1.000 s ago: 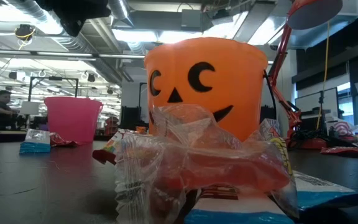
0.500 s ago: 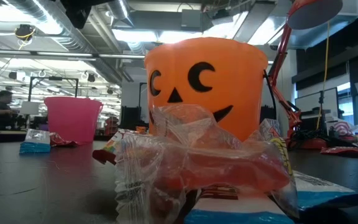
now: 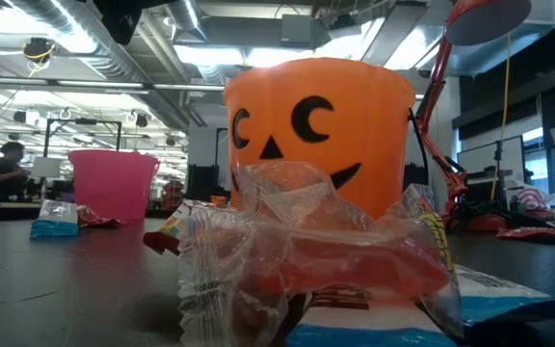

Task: Sort candy
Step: Put the bottom right red candy into the orange bucket

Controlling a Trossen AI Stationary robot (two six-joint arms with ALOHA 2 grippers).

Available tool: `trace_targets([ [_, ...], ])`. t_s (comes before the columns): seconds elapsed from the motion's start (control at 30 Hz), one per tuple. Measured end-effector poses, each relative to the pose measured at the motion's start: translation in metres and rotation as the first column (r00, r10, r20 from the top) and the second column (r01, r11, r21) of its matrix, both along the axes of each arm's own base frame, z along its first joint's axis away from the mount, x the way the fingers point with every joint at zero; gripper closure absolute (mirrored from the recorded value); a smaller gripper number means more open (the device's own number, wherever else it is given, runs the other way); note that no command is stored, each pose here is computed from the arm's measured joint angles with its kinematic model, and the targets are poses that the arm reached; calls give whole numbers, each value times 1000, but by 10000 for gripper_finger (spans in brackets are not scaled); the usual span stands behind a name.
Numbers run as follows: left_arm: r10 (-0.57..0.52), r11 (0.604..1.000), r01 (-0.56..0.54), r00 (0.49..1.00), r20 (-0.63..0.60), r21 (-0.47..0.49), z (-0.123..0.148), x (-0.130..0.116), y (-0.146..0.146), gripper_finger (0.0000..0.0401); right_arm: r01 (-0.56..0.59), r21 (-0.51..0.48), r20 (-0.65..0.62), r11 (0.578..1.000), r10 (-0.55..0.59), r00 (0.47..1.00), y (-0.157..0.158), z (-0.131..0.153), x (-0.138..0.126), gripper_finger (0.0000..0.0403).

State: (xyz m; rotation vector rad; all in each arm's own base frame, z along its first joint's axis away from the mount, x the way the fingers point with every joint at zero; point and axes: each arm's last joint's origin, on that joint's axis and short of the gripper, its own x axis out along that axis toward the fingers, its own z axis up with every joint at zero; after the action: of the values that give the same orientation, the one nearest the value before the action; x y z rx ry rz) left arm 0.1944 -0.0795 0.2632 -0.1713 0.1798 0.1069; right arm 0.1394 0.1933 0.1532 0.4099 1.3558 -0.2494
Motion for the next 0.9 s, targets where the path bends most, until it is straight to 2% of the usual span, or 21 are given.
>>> trace_targets([
  [0.33,1,1000,-1,1000,0,0,0,0,0,323,-7,-51,-12,999,6,1000,4,-15,4,234],
  [0.5,3,1000,-3,1000,0,1,0,0,0,323,-20,-71,28,997,22,999,4,-13,5,276],
  [0.73,12,1000,-12,1000,-1,8,0,0,0,323,-39,-83,30,996,42,999,4,-13,5,355],
  [0.9,22,999,-22,1000,-2,31,0,0,1,323,-44,-66,31,997,46,998,4,-10,5,375],
])
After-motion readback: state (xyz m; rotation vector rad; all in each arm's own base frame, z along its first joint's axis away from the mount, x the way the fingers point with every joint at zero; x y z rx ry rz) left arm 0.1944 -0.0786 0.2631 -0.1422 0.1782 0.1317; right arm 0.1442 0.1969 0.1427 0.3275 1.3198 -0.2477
